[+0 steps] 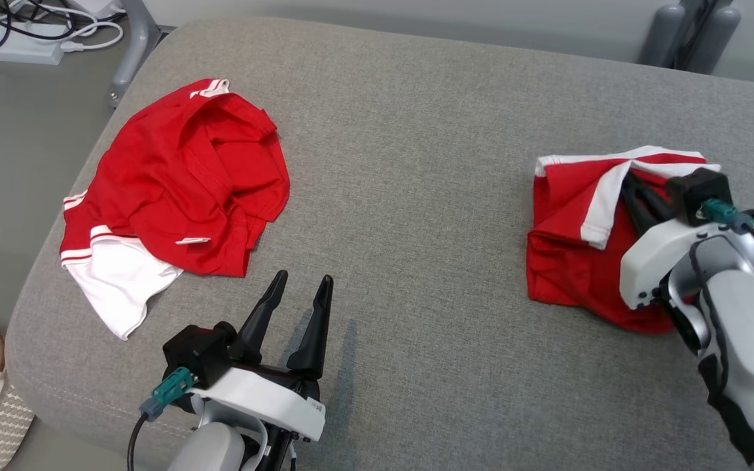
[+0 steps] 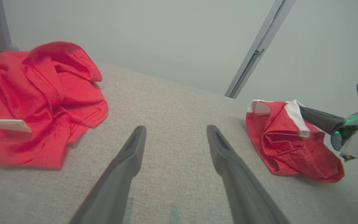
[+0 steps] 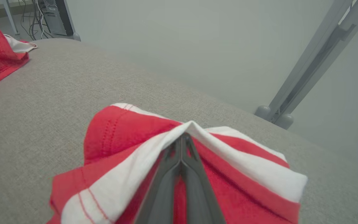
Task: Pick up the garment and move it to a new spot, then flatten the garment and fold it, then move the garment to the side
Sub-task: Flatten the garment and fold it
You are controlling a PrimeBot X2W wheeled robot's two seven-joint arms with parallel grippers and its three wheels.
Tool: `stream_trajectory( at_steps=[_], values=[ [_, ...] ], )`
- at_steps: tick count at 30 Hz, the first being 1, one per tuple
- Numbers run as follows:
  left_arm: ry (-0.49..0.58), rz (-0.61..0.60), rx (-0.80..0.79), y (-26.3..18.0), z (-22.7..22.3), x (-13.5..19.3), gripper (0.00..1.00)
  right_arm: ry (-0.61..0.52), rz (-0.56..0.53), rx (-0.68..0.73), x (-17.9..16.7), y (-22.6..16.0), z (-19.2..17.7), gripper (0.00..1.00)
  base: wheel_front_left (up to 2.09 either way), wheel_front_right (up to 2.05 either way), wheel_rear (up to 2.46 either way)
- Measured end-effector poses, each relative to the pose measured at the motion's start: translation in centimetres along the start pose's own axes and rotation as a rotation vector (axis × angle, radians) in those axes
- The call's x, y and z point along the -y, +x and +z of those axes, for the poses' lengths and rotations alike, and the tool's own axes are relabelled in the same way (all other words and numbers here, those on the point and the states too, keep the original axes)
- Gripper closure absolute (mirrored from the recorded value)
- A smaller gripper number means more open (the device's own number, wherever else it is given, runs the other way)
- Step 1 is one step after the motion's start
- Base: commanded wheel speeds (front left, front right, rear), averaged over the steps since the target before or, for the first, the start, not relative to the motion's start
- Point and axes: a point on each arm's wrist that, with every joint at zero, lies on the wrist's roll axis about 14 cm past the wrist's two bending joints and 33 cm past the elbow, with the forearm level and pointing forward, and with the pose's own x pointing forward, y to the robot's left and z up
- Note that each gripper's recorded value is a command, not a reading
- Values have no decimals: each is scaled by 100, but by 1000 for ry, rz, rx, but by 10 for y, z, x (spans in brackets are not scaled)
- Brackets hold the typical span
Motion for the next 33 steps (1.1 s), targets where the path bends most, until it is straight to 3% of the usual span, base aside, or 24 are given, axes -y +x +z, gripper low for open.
stream_trajectory(
  at_steps=[4,11,21,25,33],
  values=[
    [-5,9,-3,0,-1,-2,0,28,-21,-11,14,17,8,100,0,0,0],
    [-13,42,-11,-3,-3,-11,0,35,-30,-114,22,27,-20,100,0,0,0],
    [-23,23,-1,2,0,-4,0,60,-39,105,22,17,20,100,0,0,0],
    [-25,0,0,6,0,3,0,64,-14,106,9,-1,10,100,0,0,0],
    [-24,-29,-13,10,-5,11,0,101,-75,-16,30,-29,-33,100,0,0,0]
  ],
)
